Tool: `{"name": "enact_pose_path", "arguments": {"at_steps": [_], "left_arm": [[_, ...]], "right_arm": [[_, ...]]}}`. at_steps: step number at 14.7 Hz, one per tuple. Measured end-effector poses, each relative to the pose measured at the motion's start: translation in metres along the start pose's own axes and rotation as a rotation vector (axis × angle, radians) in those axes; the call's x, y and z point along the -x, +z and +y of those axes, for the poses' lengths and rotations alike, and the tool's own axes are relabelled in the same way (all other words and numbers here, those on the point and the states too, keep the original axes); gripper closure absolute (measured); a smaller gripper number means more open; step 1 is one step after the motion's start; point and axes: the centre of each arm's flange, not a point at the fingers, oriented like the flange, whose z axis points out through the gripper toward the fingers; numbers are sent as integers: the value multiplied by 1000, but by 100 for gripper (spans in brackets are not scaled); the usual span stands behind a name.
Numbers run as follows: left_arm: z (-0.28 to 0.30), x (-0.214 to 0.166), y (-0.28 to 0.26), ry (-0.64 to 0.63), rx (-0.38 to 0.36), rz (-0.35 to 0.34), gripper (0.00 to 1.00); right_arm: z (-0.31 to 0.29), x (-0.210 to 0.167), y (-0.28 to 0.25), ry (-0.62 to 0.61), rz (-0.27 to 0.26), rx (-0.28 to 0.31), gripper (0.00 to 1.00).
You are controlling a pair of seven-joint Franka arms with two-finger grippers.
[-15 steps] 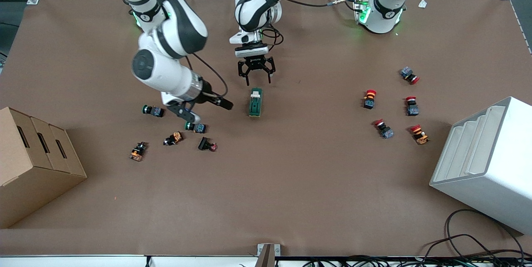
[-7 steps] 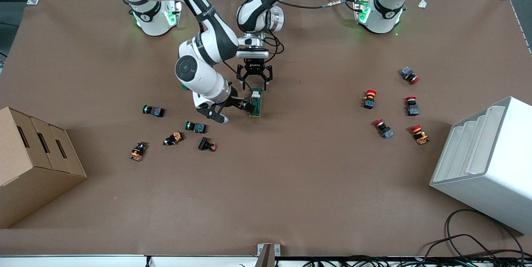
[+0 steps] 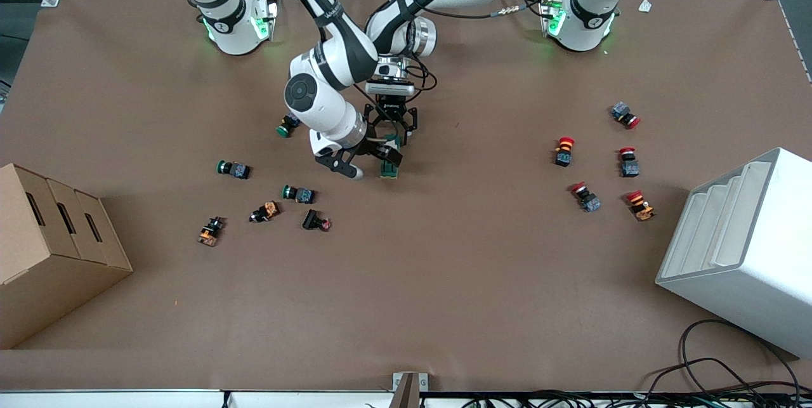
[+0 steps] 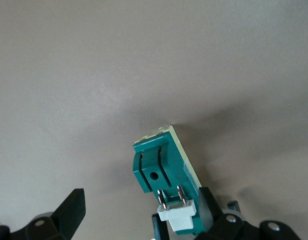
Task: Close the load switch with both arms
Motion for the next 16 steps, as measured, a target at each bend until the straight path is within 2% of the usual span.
{"name": "enact_pose_path", "arguments": {"at_steps": [9, 16], "left_arm": [[-7, 9, 4, -2, 11, 12, 1], [-7, 11, 2, 6, 10, 16, 1]], "right_arm": [[15, 25, 40, 66, 37, -46, 0], [15, 36, 46, 81, 23, -50, 0]]}}
